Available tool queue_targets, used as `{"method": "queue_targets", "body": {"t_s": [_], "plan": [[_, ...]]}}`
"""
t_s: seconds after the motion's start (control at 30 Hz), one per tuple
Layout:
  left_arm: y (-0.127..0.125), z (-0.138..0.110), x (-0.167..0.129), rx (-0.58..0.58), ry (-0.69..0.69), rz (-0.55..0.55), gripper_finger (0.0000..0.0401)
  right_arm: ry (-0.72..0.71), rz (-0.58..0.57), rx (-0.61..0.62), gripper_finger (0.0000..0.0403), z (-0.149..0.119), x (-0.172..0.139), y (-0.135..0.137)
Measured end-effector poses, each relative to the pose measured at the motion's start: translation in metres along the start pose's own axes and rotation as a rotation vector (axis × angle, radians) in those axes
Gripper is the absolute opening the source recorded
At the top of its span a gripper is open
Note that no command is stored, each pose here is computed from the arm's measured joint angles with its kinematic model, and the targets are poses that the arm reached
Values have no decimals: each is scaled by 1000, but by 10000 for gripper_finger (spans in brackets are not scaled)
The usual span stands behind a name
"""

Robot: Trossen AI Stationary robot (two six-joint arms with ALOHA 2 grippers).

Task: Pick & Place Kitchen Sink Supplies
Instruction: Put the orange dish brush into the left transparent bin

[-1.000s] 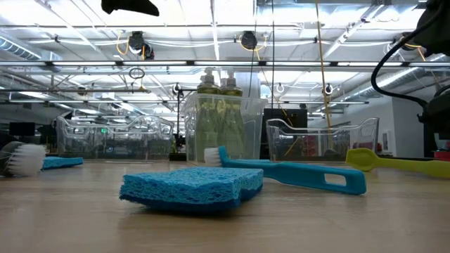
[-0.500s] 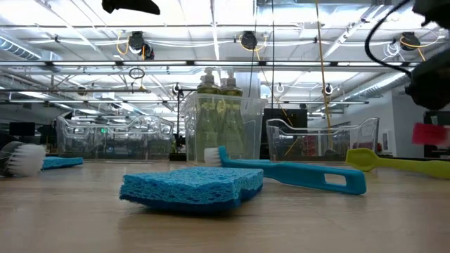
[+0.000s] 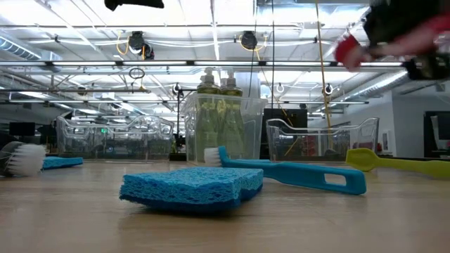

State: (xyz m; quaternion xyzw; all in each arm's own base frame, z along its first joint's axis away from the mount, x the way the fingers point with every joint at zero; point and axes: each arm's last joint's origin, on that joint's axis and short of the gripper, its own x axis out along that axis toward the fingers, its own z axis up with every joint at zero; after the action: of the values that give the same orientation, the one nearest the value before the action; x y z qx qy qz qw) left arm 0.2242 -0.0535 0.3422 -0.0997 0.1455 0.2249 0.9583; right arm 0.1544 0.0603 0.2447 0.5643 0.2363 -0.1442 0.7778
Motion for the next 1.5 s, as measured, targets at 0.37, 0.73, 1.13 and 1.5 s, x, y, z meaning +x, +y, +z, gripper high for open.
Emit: {"method": "queue_targets", "body": {"t_s": [0.37,0.73,1.13,1.5], "plan": [[-7,9,0,-99,-40,-138,240,-384,324,-334,31,34,6,42],[-16,12,4,-214,-47,-252,220,-648,391,-635,33,51,16,62],[-26,12,25,-280,-81,-292,221,-731,424,-798,34,51,33,76],[-26,9,64,-343,-53,-371,195,-657,353,-948,35,55,61,110]]}}
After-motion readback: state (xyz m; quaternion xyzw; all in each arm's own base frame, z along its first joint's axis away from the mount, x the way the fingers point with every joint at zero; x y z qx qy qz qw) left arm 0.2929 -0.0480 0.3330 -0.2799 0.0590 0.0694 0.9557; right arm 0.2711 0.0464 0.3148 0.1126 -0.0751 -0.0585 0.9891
